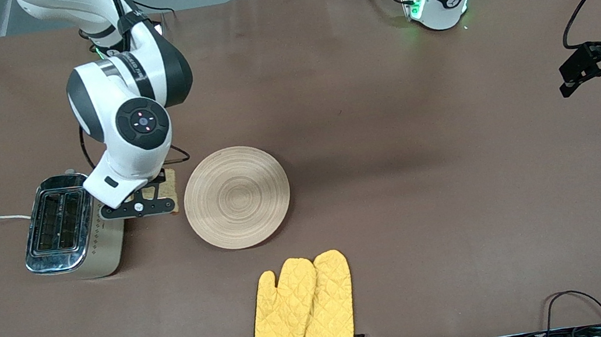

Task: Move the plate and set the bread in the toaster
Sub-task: 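Lift the bread and carry it over the toaster with the right gripper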

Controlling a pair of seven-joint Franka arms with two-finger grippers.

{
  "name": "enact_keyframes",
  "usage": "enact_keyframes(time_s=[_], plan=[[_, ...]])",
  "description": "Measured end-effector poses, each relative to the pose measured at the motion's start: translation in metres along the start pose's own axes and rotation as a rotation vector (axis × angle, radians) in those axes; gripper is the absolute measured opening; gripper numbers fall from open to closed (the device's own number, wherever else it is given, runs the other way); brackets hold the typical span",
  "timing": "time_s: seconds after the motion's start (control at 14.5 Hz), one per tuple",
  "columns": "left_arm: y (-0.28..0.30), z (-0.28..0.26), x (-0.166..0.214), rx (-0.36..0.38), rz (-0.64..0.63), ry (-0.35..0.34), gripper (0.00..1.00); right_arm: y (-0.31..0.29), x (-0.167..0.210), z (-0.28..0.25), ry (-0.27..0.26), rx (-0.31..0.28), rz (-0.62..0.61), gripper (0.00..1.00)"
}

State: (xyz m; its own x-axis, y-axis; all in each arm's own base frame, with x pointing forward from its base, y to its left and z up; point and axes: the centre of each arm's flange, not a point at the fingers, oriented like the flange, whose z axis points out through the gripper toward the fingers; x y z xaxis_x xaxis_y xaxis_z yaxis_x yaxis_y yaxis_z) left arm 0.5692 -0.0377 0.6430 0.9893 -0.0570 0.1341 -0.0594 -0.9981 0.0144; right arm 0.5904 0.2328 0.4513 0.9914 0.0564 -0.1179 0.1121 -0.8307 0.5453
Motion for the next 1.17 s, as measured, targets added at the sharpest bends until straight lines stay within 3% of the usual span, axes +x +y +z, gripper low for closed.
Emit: enact_keyframes(time_s=[0.55,0.83,1.17], plan=[[0.002,0.000,0.000,0.000,0.003,0.000,1.00,0.043,0.003,0.011,-0.020,-0.275,0.037,0.06],[0.002,0.000,0.000,0.000,0.003,0.000,1.00,0.079,0.008,0.031,-0.063,-0.412,0.080,0.06],[0.002,0.000,0.000,0.000,0.003,0.000,1.00,0.100,0.021,0.070,-0.129,-0.461,0.100,0.06]])
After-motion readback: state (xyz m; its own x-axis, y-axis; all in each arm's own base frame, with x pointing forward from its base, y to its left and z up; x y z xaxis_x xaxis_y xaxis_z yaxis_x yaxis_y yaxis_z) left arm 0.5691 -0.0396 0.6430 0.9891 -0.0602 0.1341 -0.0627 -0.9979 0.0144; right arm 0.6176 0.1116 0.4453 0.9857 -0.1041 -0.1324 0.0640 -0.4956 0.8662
